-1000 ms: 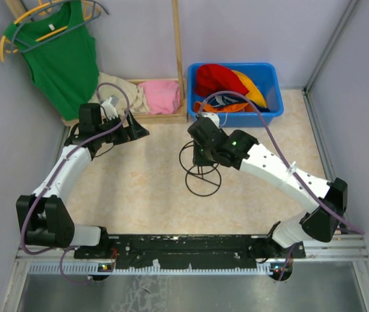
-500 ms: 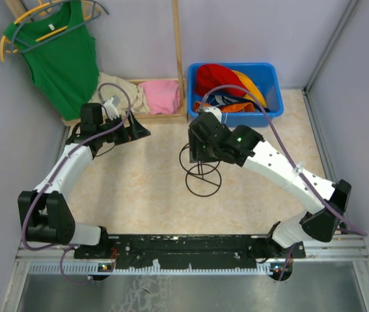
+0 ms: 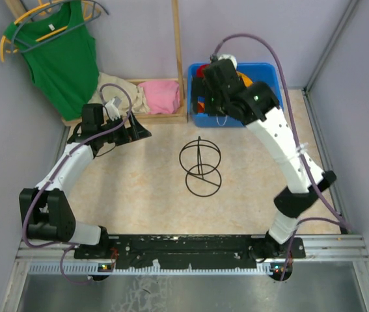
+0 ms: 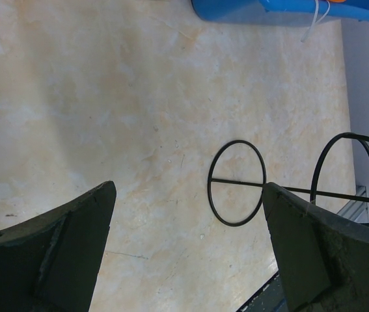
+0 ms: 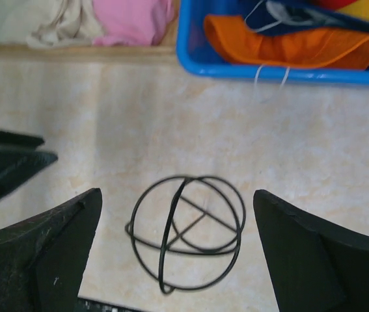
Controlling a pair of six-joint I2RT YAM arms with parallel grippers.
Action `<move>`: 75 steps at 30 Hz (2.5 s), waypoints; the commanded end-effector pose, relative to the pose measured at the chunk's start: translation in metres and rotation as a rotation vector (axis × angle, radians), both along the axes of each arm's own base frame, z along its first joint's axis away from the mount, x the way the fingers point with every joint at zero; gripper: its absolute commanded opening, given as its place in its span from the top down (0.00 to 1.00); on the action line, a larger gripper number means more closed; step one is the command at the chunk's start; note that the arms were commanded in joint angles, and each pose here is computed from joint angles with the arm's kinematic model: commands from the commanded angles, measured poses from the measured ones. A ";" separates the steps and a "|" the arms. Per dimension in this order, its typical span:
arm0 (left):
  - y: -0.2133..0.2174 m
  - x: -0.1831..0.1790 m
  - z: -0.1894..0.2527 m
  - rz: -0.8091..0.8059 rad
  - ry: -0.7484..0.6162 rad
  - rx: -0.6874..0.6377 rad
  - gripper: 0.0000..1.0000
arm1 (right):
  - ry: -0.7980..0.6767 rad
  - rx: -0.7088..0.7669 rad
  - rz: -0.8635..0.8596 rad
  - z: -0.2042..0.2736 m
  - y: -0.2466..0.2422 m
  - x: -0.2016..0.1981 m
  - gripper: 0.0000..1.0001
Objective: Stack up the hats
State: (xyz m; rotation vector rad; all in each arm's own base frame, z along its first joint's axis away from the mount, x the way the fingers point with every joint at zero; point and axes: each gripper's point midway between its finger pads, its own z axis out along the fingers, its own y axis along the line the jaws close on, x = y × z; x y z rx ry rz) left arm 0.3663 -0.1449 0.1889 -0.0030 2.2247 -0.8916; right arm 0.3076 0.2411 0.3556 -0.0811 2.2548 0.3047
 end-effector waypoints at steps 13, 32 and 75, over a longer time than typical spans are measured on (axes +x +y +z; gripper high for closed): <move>-0.005 0.008 0.038 -0.031 -0.109 -0.036 0.01 | -0.395 -0.333 -0.243 0.025 -0.061 0.164 0.01; 0.006 0.035 0.032 0.074 -0.139 -0.012 0.01 | -0.394 -0.026 -0.258 -0.058 -0.109 0.336 0.08; 0.002 0.073 0.055 0.045 -0.194 0.004 0.01 | -0.557 0.282 -0.109 0.021 -0.080 0.338 1.00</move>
